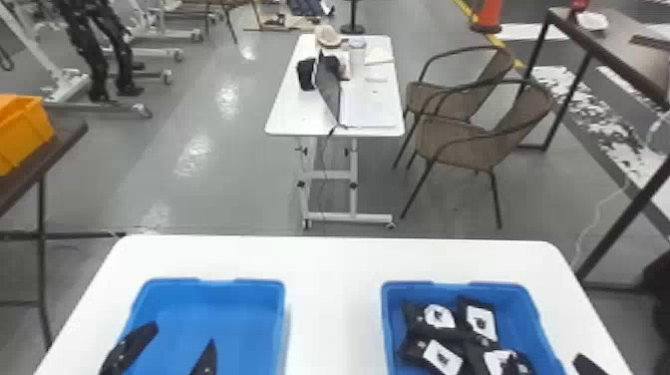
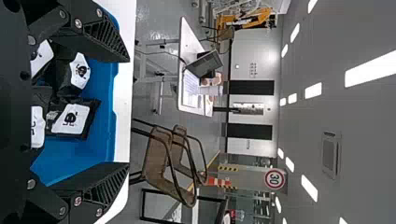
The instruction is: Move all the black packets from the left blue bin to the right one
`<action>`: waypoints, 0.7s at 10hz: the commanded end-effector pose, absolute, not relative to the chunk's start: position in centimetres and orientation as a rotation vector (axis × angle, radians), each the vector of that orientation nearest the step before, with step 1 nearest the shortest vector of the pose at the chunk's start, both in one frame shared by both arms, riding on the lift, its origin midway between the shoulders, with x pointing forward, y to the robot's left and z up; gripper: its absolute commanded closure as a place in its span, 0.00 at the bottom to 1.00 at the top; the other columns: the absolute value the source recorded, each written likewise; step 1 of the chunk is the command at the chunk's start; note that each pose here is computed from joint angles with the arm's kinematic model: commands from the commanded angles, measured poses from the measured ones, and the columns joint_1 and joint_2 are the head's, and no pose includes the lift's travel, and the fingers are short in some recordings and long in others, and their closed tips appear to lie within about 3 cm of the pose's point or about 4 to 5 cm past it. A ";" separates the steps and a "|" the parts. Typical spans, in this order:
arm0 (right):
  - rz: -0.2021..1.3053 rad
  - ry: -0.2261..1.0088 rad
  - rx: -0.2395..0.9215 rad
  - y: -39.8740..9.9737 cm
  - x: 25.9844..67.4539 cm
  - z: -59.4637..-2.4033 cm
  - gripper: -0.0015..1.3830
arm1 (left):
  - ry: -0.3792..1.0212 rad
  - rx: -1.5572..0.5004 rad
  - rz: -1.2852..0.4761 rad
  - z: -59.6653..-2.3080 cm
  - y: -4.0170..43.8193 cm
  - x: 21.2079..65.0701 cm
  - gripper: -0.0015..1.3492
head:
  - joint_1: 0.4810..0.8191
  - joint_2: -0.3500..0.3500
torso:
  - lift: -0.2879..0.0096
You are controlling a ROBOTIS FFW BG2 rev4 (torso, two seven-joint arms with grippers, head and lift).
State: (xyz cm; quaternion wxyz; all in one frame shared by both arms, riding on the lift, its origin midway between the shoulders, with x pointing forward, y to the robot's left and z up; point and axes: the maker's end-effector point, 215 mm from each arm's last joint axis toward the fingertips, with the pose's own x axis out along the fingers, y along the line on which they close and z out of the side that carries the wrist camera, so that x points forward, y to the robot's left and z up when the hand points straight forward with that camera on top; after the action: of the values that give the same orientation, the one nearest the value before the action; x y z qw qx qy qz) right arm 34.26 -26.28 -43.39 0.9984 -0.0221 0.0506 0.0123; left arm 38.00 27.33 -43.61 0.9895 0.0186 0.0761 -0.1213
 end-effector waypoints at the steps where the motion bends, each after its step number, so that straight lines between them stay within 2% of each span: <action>1: 0.024 0.101 -0.044 -26.3 34.3 -43.4 0.18 | 0.152 0.032 -0.240 -43.6 27.3 38.0 0.10 | 0.63 0.52 | 0.97; 7: 0.024 0.103 -0.044 -26.3 34.3 -43.4 0.18 | 0.157 0.028 -0.242 -43.8 27.2 38.0 0.10 | 0.63 0.52 | 0.97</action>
State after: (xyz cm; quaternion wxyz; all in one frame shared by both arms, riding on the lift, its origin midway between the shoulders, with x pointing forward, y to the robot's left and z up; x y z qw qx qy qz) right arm 34.26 -26.27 -43.39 0.9983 -0.0223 0.0515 0.0124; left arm 38.00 27.30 -43.71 0.9895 0.0162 0.0777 -0.1212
